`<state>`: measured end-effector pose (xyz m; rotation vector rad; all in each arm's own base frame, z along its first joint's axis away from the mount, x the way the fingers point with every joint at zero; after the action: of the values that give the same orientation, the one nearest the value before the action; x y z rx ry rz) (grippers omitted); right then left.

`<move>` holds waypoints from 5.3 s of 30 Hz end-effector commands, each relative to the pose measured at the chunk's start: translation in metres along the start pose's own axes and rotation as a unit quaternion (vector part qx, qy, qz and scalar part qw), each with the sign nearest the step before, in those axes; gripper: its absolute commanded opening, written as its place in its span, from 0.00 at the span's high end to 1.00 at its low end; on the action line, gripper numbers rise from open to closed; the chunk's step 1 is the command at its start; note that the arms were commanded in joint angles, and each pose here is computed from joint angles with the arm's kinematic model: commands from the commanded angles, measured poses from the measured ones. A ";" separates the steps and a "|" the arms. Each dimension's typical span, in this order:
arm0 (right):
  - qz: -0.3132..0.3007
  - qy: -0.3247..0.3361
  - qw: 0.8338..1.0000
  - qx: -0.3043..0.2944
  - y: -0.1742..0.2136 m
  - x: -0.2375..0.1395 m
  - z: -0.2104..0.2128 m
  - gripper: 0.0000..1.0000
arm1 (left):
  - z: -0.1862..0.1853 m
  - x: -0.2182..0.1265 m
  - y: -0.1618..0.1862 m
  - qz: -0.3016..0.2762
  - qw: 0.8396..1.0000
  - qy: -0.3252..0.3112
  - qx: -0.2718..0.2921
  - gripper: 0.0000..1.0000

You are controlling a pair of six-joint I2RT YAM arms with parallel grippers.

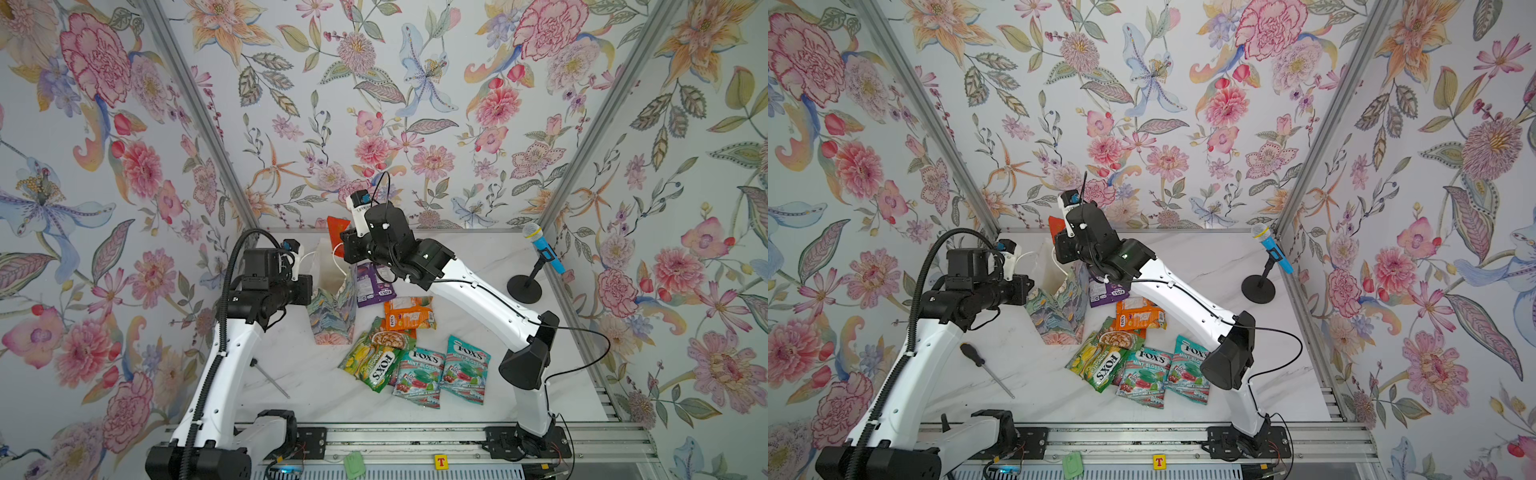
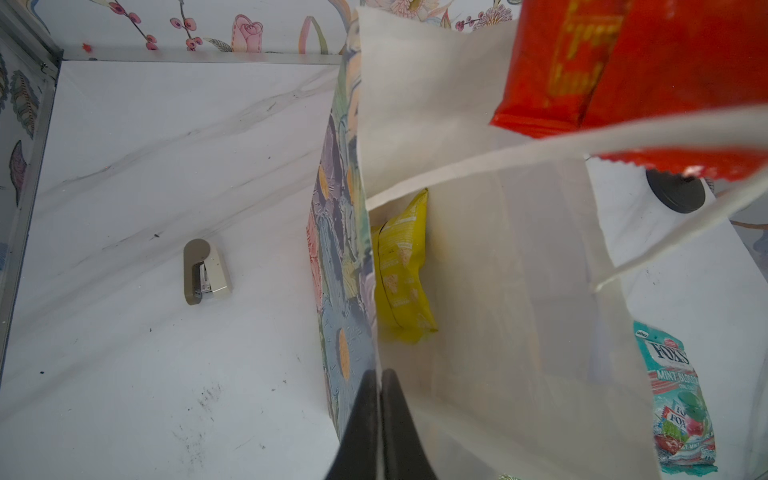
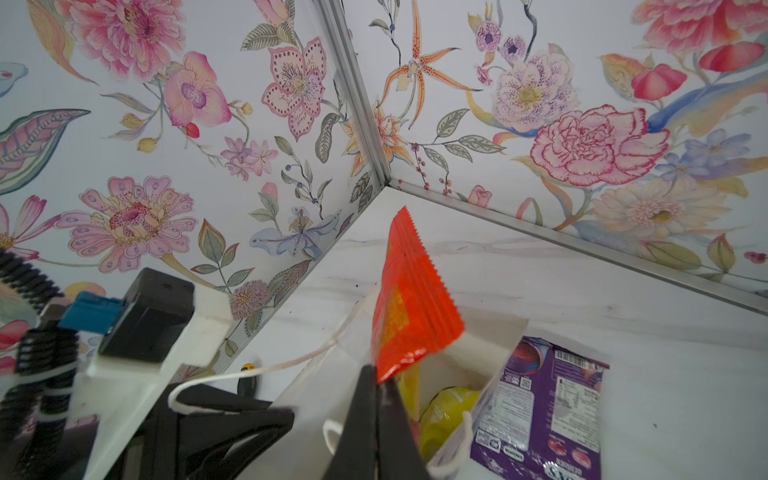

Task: Place the snacks into the paper bag
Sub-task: 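Lift the red packet with the right gripper and carry it over the bag, then lower the red packet into the bag and open the right gripper, then move the right gripper back to the orange Fox's packet on the pile, then close the right gripper on the orange Fox's packet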

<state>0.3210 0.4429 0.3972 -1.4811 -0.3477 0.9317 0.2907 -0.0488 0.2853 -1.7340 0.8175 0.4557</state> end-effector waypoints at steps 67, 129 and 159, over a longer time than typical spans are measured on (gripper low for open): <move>0.095 -0.103 0.990 -0.010 0.060 0.009 0.046 0.87 | 0.006 0.002 0.003 0.003 1.000 -0.006 -0.016 0.95; 0.183 0.082 0.912 0.357 0.317 -0.087 -0.194 0.33 | 0.008 0.000 0.004 0.000 1.000 -0.012 -0.015 0.95; 0.163 0.057 0.916 0.361 0.312 -0.057 -0.183 0.91 | 0.009 -0.001 0.004 -0.001 1.000 -0.011 -0.014 0.95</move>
<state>0.3096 0.2213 0.0797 -0.8913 0.4014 1.1138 0.2918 -0.0448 0.2846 -1.7550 0.8002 0.4670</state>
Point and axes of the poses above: each gripper's point midway between its finger pads, its own x axis out along the fingers, its own z axis along the line the jaws close on, y = z × x, the point moved 4 cm from there along -x, back along the fingers, and after that the axes turned 10 degrees about -x, right-handed, at the moved point
